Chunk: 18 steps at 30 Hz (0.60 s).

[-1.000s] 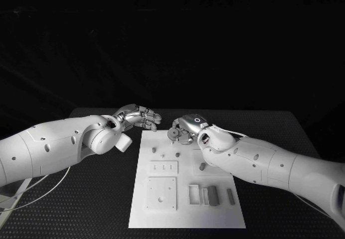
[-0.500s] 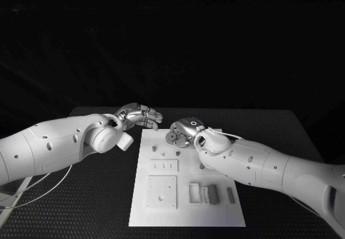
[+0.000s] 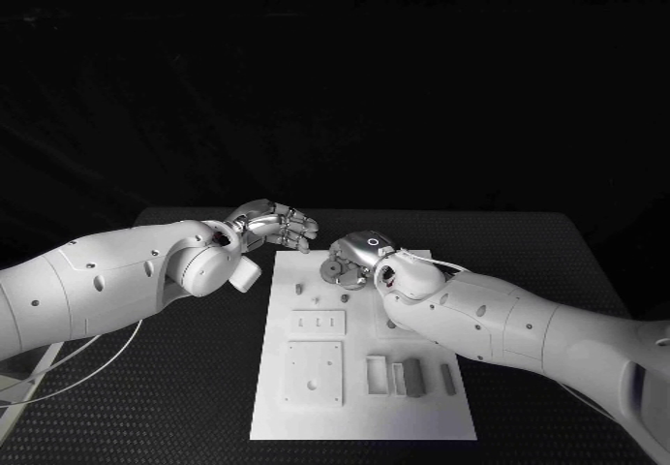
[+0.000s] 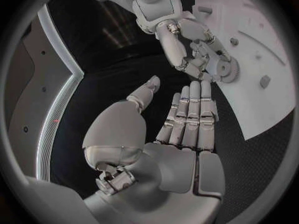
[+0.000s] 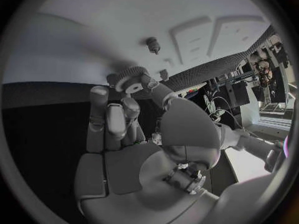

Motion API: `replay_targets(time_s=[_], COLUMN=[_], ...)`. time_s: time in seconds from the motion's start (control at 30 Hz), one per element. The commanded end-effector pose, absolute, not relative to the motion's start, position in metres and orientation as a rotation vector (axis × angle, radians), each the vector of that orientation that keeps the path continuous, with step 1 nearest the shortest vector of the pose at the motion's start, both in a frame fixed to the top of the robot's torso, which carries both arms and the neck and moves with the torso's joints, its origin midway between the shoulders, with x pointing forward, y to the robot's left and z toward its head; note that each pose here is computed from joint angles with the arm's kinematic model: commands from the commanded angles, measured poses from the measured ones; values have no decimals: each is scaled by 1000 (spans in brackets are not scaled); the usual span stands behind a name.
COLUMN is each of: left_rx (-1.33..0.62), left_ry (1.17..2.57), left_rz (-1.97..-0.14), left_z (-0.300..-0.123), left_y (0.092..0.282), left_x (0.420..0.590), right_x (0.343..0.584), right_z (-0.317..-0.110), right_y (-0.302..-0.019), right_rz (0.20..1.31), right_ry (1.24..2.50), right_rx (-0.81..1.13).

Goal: Assemble the parts on the task board

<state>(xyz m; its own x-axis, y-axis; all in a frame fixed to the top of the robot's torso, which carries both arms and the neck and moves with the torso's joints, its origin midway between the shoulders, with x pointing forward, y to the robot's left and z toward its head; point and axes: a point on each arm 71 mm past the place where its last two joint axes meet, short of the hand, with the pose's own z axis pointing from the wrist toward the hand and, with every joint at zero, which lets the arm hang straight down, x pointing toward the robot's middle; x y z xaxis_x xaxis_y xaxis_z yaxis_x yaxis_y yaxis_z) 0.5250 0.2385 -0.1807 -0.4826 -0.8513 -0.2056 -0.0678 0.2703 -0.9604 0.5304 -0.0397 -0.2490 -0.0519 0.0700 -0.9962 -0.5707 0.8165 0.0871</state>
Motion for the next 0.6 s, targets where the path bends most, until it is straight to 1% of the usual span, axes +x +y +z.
replay_targets(time_s=[0.03,0.6], left_rx=[-829,-829], left_ry=[1774,1780], left_rz=[-1300,-1300], left_z=[-180,-180], left_y=[237,237], left_x=[525,525], right_x=[530,529], right_z=[-251,-260], right_y=[-39,-41], right_rz=[531,513], right_ry=[1553,1584], right_rx=[-431,-430])
